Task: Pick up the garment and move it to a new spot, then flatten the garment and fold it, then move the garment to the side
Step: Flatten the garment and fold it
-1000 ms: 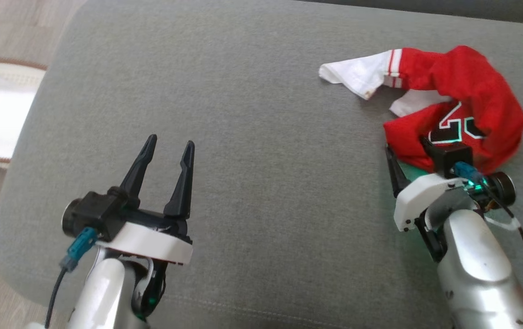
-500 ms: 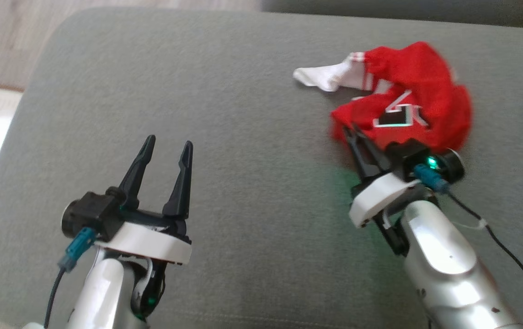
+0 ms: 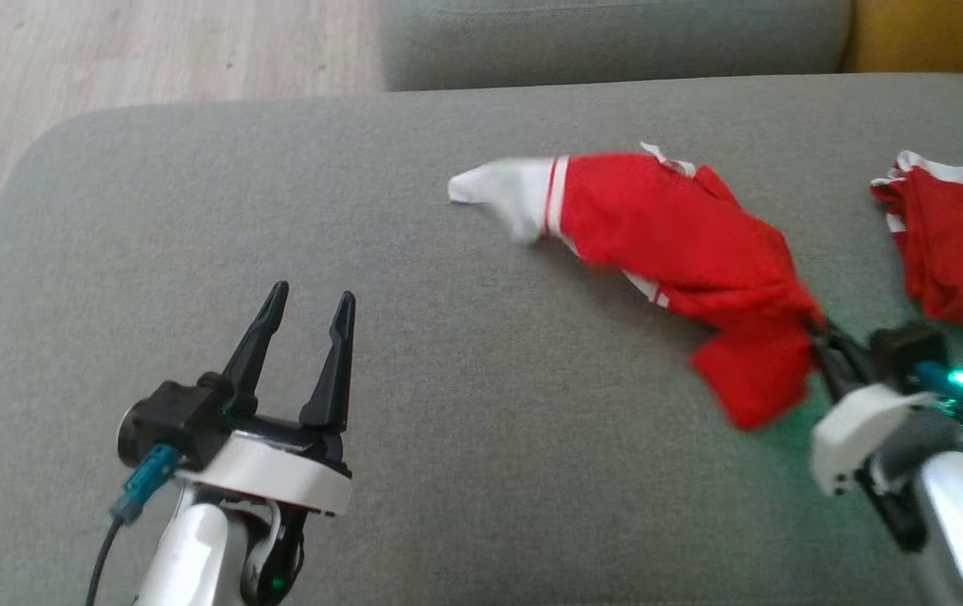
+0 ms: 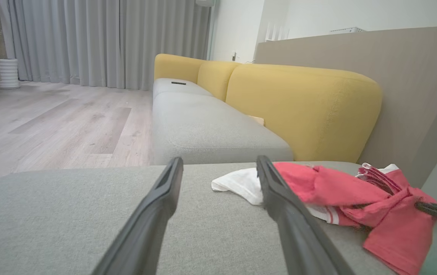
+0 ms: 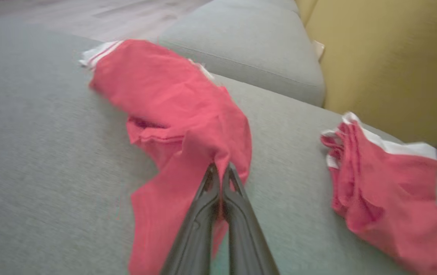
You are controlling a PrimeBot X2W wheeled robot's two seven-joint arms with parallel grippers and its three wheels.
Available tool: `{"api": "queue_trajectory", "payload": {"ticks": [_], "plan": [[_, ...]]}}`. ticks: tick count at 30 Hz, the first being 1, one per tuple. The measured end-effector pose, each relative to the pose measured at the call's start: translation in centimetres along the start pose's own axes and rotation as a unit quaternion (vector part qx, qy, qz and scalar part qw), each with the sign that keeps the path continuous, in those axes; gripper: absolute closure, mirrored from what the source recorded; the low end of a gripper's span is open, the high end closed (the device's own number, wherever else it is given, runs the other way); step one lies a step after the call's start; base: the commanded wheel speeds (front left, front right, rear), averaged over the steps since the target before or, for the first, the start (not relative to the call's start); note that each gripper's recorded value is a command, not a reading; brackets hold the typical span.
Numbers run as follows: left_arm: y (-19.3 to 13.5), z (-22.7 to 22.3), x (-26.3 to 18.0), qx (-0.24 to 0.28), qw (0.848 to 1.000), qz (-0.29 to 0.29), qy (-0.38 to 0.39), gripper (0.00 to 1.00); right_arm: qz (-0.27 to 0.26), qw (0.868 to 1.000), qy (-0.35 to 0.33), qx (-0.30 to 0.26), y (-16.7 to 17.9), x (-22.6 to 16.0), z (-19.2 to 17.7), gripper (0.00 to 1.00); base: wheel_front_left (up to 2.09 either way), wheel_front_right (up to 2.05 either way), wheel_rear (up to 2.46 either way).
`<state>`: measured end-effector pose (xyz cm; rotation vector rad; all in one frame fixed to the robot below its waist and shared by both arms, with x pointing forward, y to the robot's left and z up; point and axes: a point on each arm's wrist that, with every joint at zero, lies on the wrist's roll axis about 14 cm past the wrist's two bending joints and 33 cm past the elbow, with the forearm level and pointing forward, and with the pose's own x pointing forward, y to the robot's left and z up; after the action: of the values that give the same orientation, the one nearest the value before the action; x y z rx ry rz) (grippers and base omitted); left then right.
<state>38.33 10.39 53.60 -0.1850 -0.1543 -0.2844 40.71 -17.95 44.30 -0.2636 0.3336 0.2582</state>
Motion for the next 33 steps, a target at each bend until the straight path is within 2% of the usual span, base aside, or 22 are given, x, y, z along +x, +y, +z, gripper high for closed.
{"api": "queue_trajectory", "payload": {"ticks": [3, 4, 5, 9, 15, 21, 24, 29, 33], "plan": [[-0.3, 0.1, 0.1, 0.0, 1.0, -0.005, -0.002, 0.0, -0.032, 0.999, 0.015, 0.004, -1.8, -1.0, -0.5, 1.0, 0.0, 0.0, 0.0], [-0.3, 0.1, 0.1, 0.0, 1.0, -0.005, -0.002, 0.0, -0.044, 0.999, 0.012, 0.005, -2.3, -1.2, -0.3, 0.12, 0.0, 0.0, 0.0], [-0.3, 0.1, 0.1, 0.0, 1.0, -0.005, -0.001, 0.0, -0.052, 0.999, 0.006, 0.012, -2.5, -1.2, 0.0, 0.0, 0.0, 0.0, 0.0], [-0.2, -0.1, 0.0, 0.0, 1.0, -0.004, 0.002, 0.0, -0.047, 0.996, -0.058, 0.047, -0.4, -1.1, 3.2, 0.0, 0.0, 0.0, 0.0], [-0.1, 0.1, 0.0, -0.001, 1.0, -0.001, -0.002, 0.0, -0.036, 0.982, -0.175, 0.068, 1.4, -1.8, 8.8, 0.0, 0.0, 0.0, 0.0], [-0.2, 0.5, 0.1, -0.003, 1.0, -0.002, -0.007, 0.0, 0.004, 0.967, -0.238, 0.09, 4.6, -2.7, 11.3, 0.0, 0.0, 0.0, 0.0], [-0.2, 0.5, 0.1, -0.003, 1.0, -0.002, -0.008, 0.0, 0.022, 0.967, -0.237, 0.092, 5.8, -2.6, 11.1, 0.0, 0.0, 0.0, 0.0], [0.1, 0.5, -0.2, -0.002, 1.0, 0.002, -0.008, 0.0, 0.057, 0.974, -0.195, 0.102, 8.9, -2.1, 7.8, 0.0, 0.0, 0.0, 0.0], [0.1, 0.3, -0.3, -0.003, 1.0, 0.003, -0.004, 0.0, 0.071, 0.974, -0.18, 0.115, 9.9, -1.6, 6.4, 0.0, 0.0, 0.0, 0.0]]}}
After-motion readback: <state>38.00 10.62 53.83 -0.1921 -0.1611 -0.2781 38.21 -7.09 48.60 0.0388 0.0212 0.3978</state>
